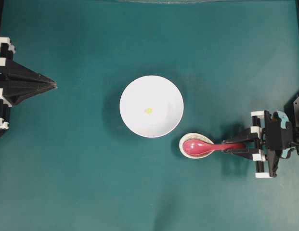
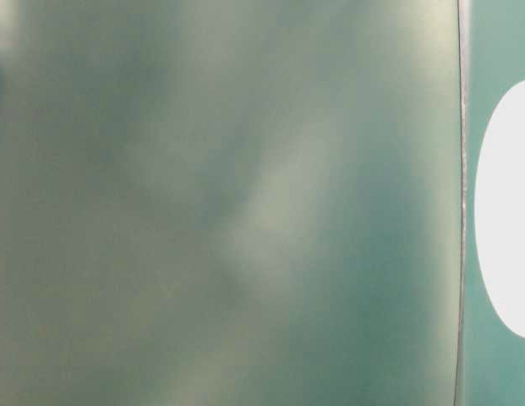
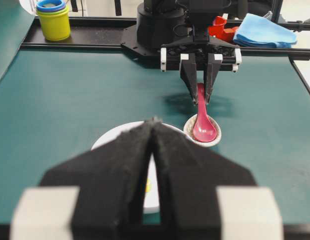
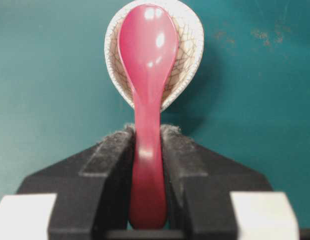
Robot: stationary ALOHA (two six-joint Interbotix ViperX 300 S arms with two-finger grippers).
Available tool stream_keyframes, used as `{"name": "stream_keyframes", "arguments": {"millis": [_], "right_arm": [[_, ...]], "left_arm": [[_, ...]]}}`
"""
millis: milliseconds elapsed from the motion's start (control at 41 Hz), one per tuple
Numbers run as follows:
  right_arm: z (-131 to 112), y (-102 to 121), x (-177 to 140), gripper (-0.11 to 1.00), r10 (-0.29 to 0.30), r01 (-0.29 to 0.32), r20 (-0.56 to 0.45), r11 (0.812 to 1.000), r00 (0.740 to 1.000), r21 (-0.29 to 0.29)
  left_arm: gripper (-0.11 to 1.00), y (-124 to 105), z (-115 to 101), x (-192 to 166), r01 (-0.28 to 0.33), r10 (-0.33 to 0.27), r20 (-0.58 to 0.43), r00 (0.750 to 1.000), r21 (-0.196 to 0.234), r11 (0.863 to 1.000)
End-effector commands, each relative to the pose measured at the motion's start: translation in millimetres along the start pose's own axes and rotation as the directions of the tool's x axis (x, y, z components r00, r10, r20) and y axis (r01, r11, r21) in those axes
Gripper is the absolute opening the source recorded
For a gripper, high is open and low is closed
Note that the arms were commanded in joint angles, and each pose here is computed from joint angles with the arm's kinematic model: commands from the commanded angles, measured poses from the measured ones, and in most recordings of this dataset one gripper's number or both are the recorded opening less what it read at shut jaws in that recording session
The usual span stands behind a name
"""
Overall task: Scoop the yellow hexagonal prism block from the bowl with a spoon using the right arm.
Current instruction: 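Lift the red spoon and carry it toward the white bowl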
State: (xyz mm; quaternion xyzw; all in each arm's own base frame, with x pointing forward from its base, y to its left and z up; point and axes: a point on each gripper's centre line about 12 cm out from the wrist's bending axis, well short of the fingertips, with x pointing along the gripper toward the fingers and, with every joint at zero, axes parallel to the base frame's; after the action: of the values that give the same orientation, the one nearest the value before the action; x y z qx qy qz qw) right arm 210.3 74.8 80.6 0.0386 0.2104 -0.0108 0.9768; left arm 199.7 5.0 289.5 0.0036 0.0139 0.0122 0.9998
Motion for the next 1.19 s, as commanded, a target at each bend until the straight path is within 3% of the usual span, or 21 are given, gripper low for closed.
{"name": "stream_keyframes", "arguments": {"millis": [0,268,683,902,1170], "right_arm": [[4,3,1,0.23,0.007,-0.007,0.019,1.000,1.000,0.011],[15,4,-3,0.23,0.019,-0.021,0.060,0.999,0.998,0.034],[57,-6,-14,0.23,0.006,-0.030,0.182,0.991,0.983,0.129],[81,-17,-17,0.23,-0.011,-0.011,0.182,0.993,0.983,0.122],[127,-41,-19,0.23,-0.043,0.030,0.149,0.996,0.988,0.085]], "left_arm": [[0.04,1,9,2,-0.003,0.003,0.021,1.000,0.000,1.000],[0.04,1,9,2,-0.003,0.003,0.023,1.000,0.000,1.000],[0.04,1,8,2,-0.003,0.003,0.021,1.000,0.000,1.000],[0.04,1,11,0,-0.003,0.003,0.029,1.000,-0.002,1.000],[0.04,1,10,1,-0.003,0.003,0.026,1.000,0.000,1.000]]}}
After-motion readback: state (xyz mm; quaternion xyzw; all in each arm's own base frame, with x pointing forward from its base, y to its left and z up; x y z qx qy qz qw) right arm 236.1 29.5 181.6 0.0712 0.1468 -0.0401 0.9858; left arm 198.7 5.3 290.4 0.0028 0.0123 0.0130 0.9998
